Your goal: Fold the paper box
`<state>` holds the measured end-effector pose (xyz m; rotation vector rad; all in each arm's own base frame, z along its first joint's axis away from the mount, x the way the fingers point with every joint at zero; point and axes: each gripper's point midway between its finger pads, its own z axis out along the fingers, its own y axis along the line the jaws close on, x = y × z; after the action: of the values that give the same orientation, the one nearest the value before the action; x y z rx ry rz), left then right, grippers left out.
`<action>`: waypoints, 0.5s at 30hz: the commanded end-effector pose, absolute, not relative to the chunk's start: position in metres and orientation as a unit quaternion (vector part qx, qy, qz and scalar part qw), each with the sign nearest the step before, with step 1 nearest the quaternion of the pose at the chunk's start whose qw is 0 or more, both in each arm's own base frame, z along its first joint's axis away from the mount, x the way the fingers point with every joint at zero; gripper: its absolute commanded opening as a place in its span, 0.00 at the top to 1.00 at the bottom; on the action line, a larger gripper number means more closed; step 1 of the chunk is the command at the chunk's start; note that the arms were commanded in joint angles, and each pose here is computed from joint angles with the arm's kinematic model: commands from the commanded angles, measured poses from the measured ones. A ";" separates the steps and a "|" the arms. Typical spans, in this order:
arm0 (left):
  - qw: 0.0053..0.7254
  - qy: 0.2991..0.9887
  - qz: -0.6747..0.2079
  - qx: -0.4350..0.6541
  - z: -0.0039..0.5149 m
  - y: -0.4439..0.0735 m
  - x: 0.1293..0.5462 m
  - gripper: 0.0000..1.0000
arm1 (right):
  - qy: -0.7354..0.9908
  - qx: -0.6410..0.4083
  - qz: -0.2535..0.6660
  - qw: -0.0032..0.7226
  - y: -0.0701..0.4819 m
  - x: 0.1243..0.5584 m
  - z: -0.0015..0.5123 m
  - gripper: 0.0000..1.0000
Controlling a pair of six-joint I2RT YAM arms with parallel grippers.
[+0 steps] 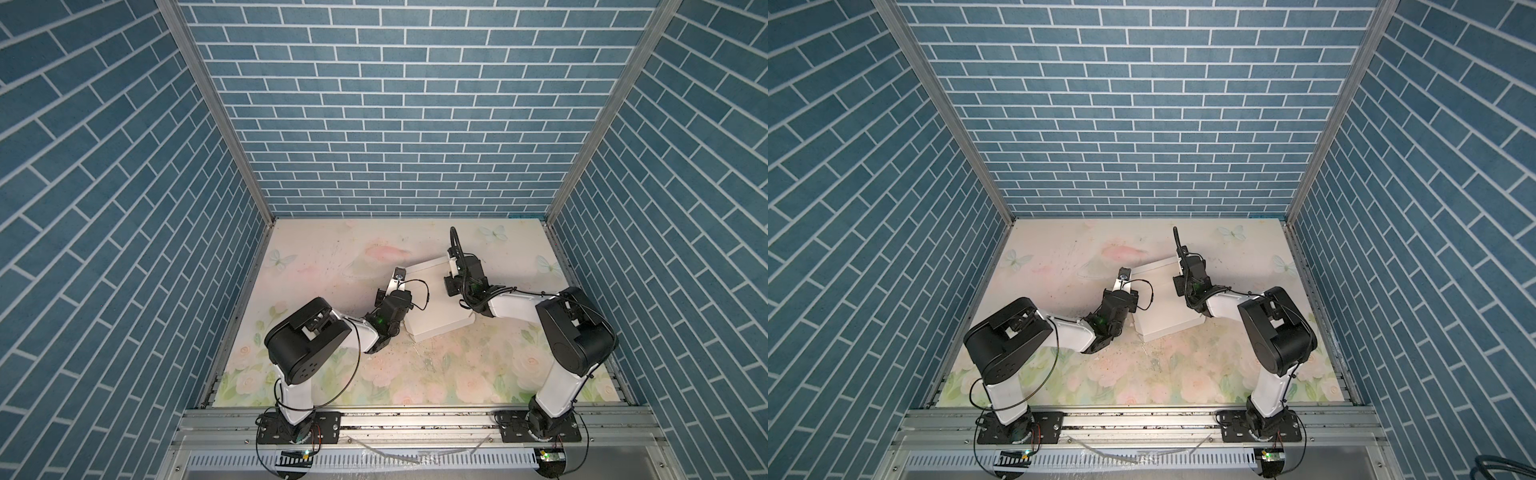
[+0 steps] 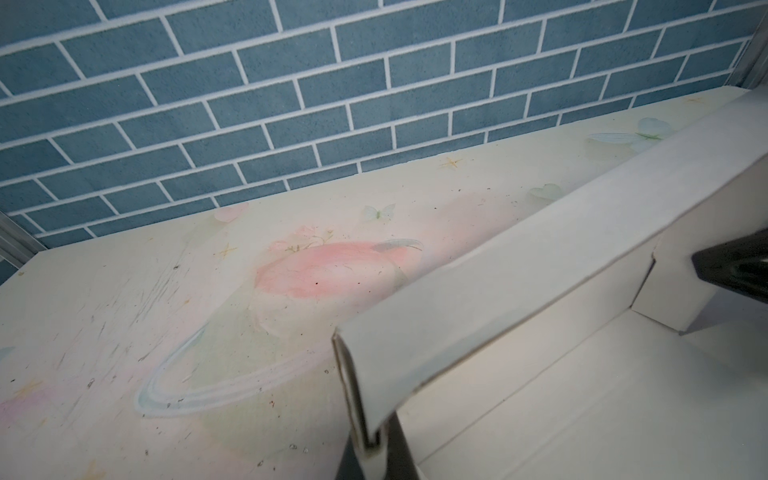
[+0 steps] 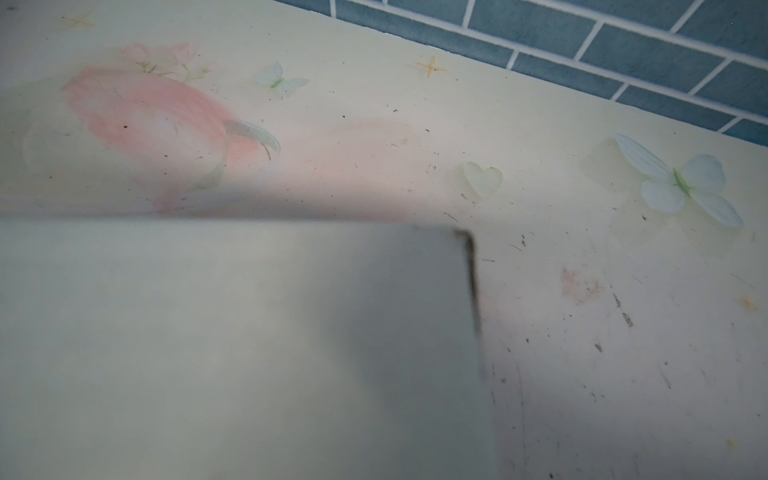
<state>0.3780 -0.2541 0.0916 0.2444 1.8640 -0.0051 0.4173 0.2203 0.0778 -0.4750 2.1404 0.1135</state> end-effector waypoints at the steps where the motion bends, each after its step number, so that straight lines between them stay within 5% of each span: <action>1: 0.474 0.855 0.030 0.209 0.012 -0.247 0.346 1.00 | 0.853 -0.213 0.072 0.471 0.238 0.415 0.092 0.92; 15: 0.471 0.855 0.027 0.217 0.009 -0.249 0.346 1.00 | 0.845 -0.200 0.072 0.490 0.242 0.429 0.092 0.84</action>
<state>0.3793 -0.2548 0.0917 0.2632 1.8614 -0.0066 0.4212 0.2221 0.0767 -0.4645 2.1247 0.1166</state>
